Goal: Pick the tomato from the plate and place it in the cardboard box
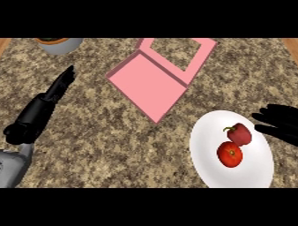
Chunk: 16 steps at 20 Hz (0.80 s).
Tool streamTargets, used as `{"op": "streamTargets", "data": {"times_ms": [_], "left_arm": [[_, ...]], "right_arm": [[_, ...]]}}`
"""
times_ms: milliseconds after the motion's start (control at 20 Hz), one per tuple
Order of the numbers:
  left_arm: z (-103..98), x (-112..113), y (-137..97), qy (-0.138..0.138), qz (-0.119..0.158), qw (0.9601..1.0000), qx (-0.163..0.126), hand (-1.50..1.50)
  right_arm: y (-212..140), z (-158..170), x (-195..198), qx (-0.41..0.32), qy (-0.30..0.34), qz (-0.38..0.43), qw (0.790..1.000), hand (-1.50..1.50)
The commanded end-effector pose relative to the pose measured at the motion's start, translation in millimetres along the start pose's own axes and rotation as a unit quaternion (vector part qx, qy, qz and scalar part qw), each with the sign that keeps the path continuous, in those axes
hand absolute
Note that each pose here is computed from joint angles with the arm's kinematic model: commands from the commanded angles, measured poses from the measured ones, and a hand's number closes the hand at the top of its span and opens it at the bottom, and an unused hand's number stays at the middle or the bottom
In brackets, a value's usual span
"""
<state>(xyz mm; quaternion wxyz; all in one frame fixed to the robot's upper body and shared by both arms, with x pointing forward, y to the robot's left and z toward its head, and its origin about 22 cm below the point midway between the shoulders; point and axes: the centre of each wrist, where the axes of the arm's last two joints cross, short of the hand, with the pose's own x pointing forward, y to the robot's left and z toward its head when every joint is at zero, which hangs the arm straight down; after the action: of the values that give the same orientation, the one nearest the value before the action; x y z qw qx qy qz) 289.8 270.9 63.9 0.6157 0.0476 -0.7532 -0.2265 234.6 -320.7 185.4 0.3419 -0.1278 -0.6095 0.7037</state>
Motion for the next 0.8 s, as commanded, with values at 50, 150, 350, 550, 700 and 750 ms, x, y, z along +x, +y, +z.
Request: {"op": "streamTargets", "data": {"times_ms": [50,150,350,550,700,750], "left_arm": [[-9,11,6,-0.005,-0.002,1.0000,-0.003,0.00],[2,-1,-3,-0.002,-0.006,1.0000,0.004,0.00],[-14,10,-17,-0.009,-0.004,0.9999,0.000,0.00],[-7,10,-10,-0.012,0.001,0.9999,0.006,0.00],[2,3,12,-0.011,0.000,0.9999,0.003,0.00],[4,6,-9,-0.003,0.000,0.9999,-0.011,0.00]], "right_arm": [[4,-9,44,0.045,0.038,0.040,0.997,-1.50],[24,-12,58,0.047,0.048,0.031,0.997,-1.50],[32,-30,49,0.073,0.076,0.024,0.994,-1.50],[43,-25,61,0.093,0.084,0.019,0.992,-1.50],[47,-39,67,0.072,0.105,0.047,0.991,-1.50],[50,-46,53,0.069,0.111,0.052,0.990,-1.50]]}}
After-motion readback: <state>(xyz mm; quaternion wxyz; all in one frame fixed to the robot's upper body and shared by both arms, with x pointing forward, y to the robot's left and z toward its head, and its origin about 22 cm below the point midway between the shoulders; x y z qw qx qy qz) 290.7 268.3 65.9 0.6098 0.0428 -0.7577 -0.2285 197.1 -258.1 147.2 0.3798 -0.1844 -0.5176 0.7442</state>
